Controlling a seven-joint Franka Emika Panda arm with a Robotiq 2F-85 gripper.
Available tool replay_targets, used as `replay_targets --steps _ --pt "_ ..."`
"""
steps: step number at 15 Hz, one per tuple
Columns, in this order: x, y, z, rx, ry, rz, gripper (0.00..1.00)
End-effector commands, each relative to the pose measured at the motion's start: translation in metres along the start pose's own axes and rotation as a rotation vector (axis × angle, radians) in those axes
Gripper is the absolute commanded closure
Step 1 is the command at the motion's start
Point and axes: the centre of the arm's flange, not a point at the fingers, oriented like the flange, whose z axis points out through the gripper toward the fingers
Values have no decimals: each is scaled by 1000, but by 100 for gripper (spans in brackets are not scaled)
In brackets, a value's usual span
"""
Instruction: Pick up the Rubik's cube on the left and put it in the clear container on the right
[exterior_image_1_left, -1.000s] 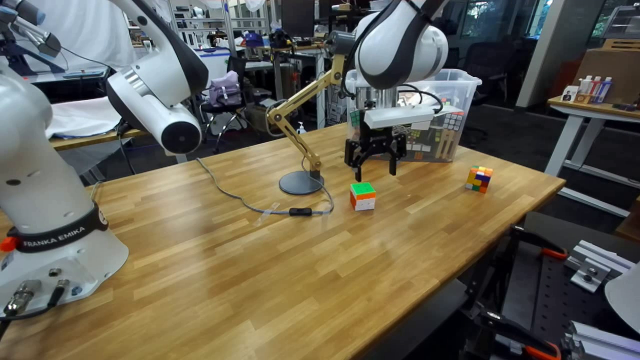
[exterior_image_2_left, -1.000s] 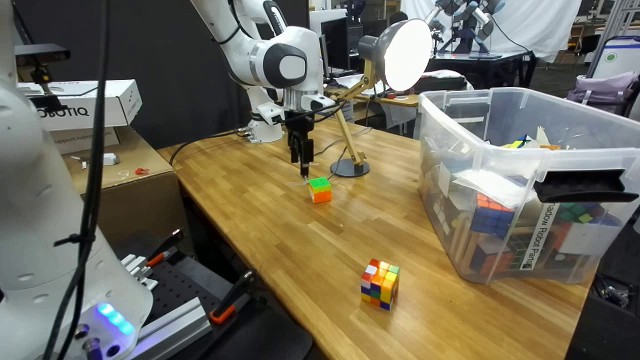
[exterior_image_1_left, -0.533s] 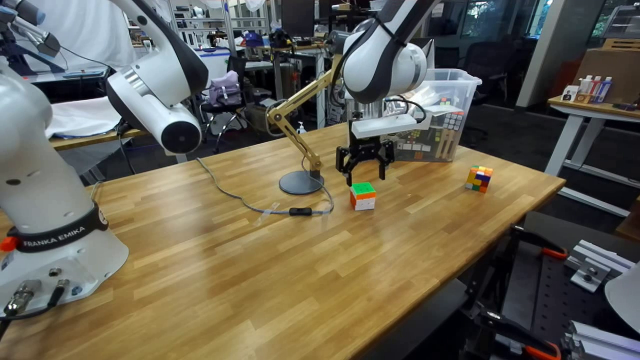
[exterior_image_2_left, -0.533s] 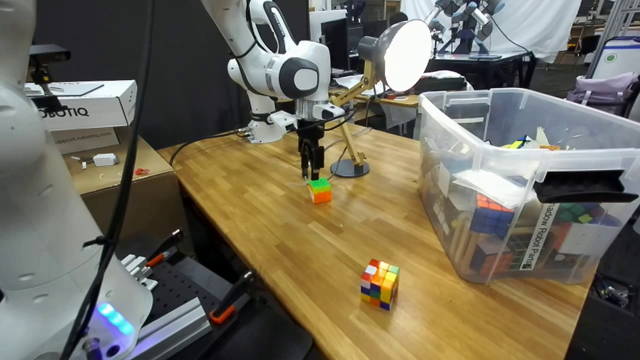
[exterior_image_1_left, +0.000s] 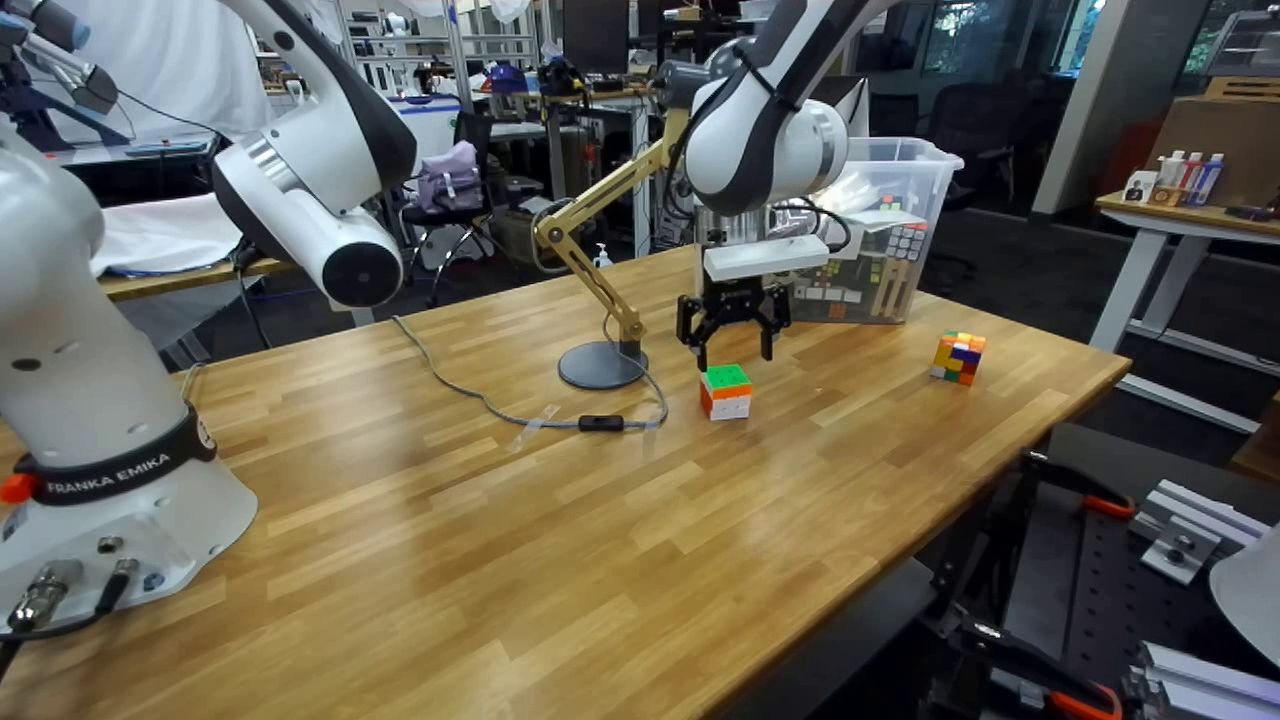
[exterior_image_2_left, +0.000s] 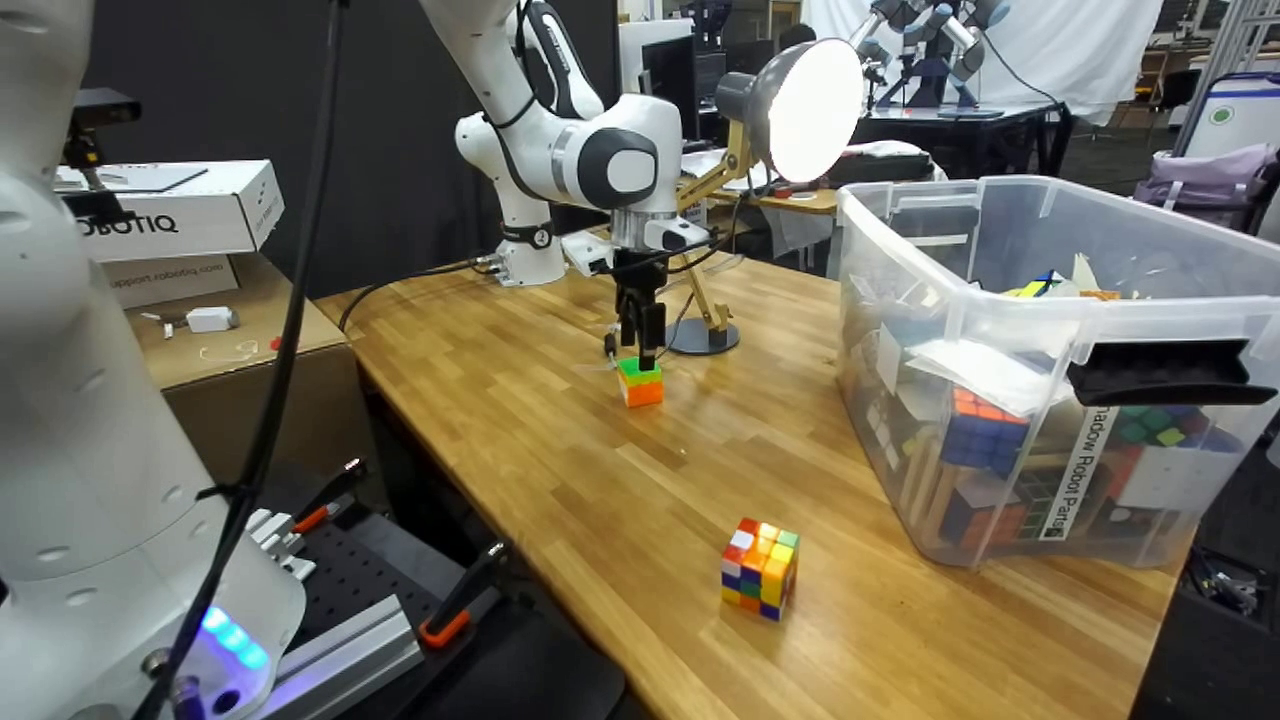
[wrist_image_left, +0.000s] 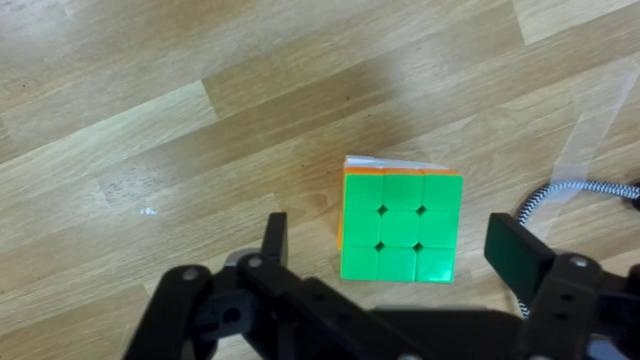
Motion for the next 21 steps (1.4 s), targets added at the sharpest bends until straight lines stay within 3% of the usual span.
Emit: replay_targets --steps 1,15,20,21 --pt "13 -3 0 36 -12 28 0" --pt "33 -15 29 51 -37 56 2" --pt "35 -13 33 45 -42 58 32" --pt "35 -12 34 44 -43 58 42"
